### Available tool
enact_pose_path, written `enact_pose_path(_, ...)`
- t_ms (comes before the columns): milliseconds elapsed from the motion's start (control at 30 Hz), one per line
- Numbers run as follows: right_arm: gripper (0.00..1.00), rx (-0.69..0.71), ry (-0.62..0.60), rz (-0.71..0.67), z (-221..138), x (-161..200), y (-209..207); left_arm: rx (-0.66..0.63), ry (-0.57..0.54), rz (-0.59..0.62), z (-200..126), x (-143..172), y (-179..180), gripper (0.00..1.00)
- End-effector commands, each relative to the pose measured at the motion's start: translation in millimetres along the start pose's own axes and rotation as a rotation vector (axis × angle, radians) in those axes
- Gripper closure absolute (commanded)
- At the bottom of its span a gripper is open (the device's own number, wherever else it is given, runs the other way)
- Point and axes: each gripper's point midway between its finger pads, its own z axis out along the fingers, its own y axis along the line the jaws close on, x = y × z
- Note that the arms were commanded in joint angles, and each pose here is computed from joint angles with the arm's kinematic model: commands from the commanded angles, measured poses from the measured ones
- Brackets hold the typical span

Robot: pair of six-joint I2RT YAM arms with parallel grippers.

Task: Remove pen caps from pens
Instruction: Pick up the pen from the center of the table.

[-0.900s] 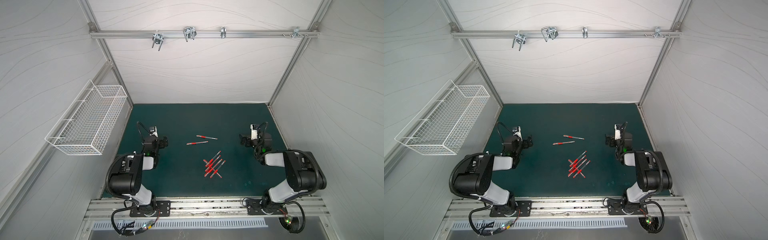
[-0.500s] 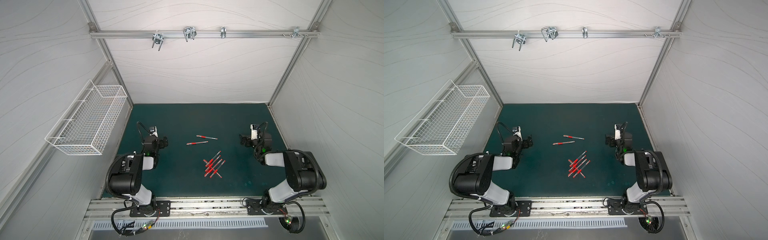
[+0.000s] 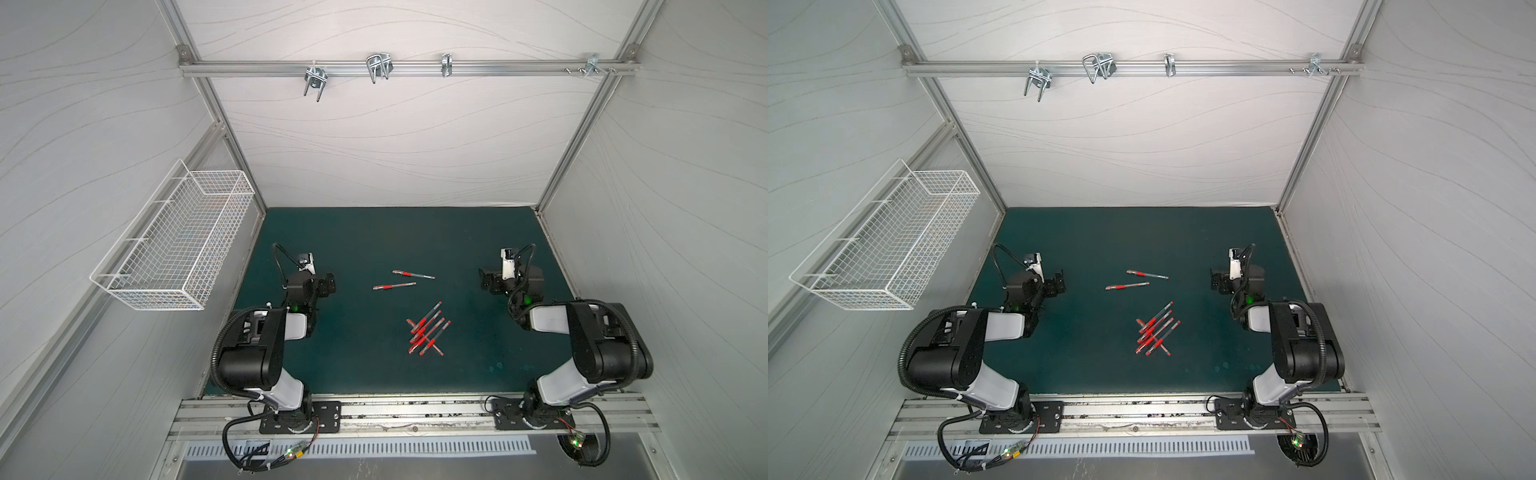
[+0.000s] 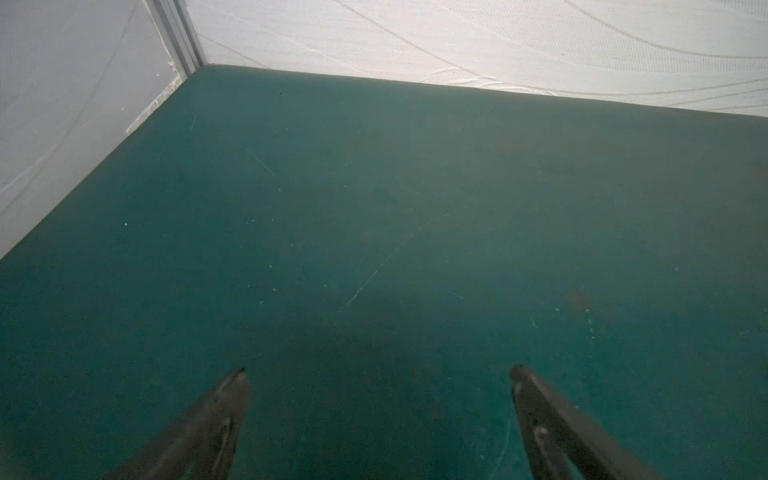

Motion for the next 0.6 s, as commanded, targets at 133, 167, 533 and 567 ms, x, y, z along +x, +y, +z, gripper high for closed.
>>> enact_pose_path(133, 0.01, -0.009, 0.018, -0.007, 2.6, 3.5, 2.1, 0.013, -0.044, -0.005, 2.8, -16.6, -1.9, 0.01)
enact_pose_path(167, 0.01, -0.008, 0.018, -0.007, 2.8, 3.4, 1.8, 0.013, -0.044, -0.006, 2.8, -16.9, -1.7, 0.01)
enact_pose_path(533, 0.01, -0.009, 0.014, -0.008, 2.4, 3.1, 2.2, 0.012, -0.044, -0.006, 2.6, -16.9, -1.6, 0.01)
enact_pose_path(567, 0.01, -0.009, 0.014, -0.008, 2.4, 3.1, 2.1, 0.012, -0.045, -0.006, 2.6, -17.1, -1.5, 0.01)
